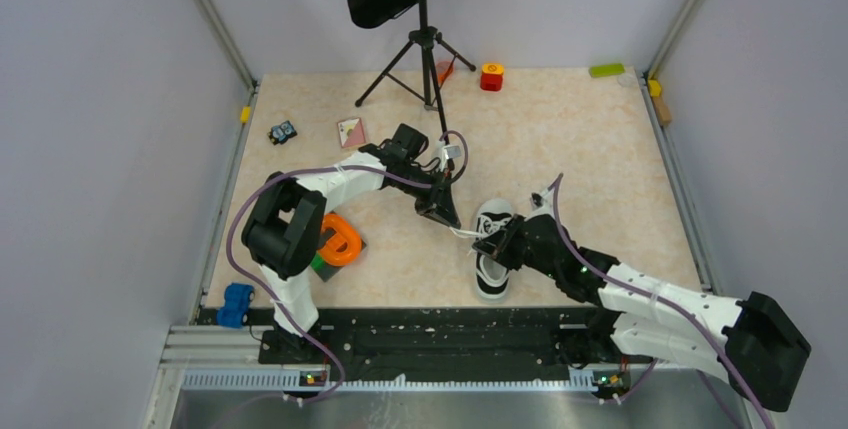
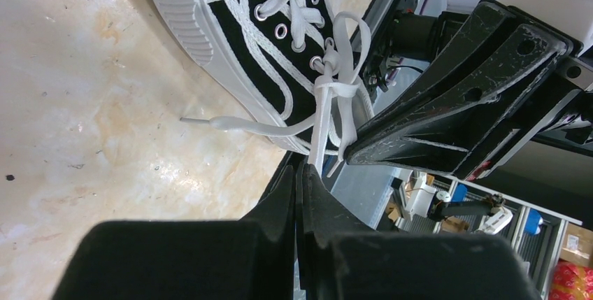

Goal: Tie the shoes
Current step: Tie the shoelace on the shoe.

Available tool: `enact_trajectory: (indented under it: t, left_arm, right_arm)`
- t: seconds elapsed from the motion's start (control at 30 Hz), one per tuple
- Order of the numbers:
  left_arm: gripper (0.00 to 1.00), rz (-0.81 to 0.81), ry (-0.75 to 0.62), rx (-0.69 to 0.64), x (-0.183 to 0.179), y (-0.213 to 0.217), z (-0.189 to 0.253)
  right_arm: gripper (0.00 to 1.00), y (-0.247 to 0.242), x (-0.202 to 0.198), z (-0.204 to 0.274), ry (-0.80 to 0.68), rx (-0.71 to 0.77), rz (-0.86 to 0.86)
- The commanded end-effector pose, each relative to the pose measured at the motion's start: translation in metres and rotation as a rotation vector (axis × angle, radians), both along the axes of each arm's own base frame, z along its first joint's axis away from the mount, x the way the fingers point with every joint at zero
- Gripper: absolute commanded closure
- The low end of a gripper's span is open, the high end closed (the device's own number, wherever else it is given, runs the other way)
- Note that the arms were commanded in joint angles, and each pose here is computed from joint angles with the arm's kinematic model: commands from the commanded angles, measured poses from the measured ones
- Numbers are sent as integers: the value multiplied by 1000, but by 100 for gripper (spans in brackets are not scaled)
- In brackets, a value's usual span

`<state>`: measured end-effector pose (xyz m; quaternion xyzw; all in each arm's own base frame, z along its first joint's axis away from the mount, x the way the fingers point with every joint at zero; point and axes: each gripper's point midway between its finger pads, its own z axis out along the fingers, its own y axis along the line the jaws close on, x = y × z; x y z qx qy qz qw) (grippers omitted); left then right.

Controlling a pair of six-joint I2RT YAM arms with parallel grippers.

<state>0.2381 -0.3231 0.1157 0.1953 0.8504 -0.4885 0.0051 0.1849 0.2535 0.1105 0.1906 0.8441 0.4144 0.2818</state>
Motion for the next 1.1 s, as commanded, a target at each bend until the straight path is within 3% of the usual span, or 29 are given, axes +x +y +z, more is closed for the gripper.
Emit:
enact_trajectory:
  t: [0.0,0.07,0.23,0.5,0.63,0.83,1.07]
  left_arm:
    - [100,-21,-38,-42,5,-4,14]
    - [100,-22,-37,-43,5,-5,14]
    - [100,-19,-41,-42,7,-5,15]
    - [100,-16,-46,-41,8,-6,15]
    - [100,-18,-41,-39,8,-6,13]
    - [100,-18,-43,-37,9,-7,14]
    - [100,-12,-42,-37,12,-8,14]
  right_arm:
    - [95,10,5,26,-51,53,11]
    - [71,8,4,29,-54,36,14]
    - [53,-4,0,47,-77,11,9]
    - [50,-61,12,62,-166,-130,-151]
    - [55,-84,30,39,-131,-70,-208]
    - [53,-90,32,18,-85,-63,-197]
    - [57,-72,25,29,-110,-14,-96]
